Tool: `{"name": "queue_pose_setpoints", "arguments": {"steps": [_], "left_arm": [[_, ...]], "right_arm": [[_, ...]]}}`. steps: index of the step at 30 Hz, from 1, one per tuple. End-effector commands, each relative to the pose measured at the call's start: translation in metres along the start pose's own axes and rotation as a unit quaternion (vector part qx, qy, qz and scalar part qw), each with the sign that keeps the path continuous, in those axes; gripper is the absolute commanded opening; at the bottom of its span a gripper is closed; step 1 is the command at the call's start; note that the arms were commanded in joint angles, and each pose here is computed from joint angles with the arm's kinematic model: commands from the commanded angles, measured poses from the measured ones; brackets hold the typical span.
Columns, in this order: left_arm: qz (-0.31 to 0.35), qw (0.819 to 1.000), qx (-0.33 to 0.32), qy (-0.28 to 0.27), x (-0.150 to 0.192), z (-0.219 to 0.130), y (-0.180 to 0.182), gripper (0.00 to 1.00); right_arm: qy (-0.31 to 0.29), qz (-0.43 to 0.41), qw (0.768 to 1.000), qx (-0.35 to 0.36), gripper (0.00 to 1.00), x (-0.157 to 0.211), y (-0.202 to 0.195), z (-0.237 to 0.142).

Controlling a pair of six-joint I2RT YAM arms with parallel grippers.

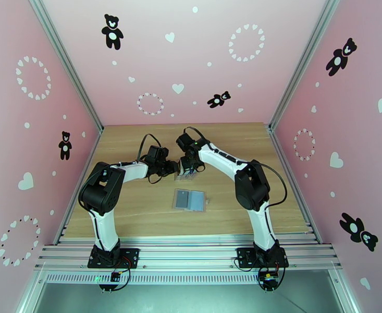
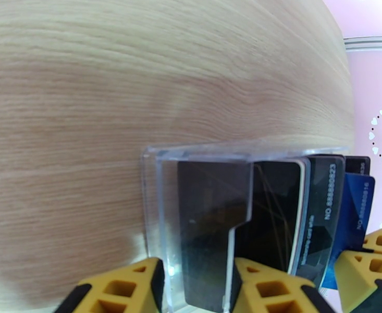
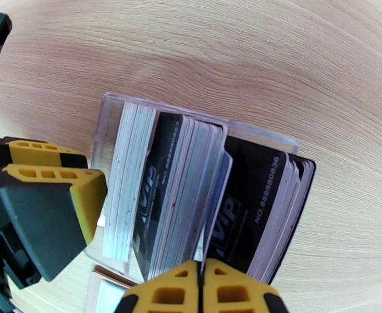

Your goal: Put the credit cards into the card holder

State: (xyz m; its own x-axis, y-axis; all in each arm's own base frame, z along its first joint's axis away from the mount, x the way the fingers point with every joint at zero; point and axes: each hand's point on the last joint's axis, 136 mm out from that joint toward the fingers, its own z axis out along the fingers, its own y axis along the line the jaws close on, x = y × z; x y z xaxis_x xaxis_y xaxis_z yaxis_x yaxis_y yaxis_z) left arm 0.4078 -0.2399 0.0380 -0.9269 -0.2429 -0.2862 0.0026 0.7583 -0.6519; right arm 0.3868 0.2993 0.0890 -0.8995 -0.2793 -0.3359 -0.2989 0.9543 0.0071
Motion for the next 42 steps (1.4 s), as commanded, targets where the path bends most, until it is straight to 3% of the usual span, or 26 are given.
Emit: {"name": "queue_pose_setpoints", "arguments": {"steps": [1,13,23,42], "left_arm": [[-0.018,0.999,-0.045,0.009,0.006,0.0,0.025,0.4],[-0.007,0.999,-0.033,0.0,0.002,-0.005,0.017,0.42],[0.034,0.998,-0.014,-0.042,-0.011,-0.031,-0.004,0.48],[0.071,0.992,-0.014,-0.102,-0.016,-0.072,-0.021,0.51]], "right_arm": [[-0.028,0.01,1.0,-0.002,0.06,-0.009,-0.003,-0.032],[-0.087,0.051,0.995,-0.014,0.03,-0.017,-0.014,-0.08],[-0.119,0.069,0.99,-0.031,0.03,-0.012,-0.021,-0.113],[-0.148,0.083,0.983,-0.073,0.03,0.012,-0.025,-0.128]]}}
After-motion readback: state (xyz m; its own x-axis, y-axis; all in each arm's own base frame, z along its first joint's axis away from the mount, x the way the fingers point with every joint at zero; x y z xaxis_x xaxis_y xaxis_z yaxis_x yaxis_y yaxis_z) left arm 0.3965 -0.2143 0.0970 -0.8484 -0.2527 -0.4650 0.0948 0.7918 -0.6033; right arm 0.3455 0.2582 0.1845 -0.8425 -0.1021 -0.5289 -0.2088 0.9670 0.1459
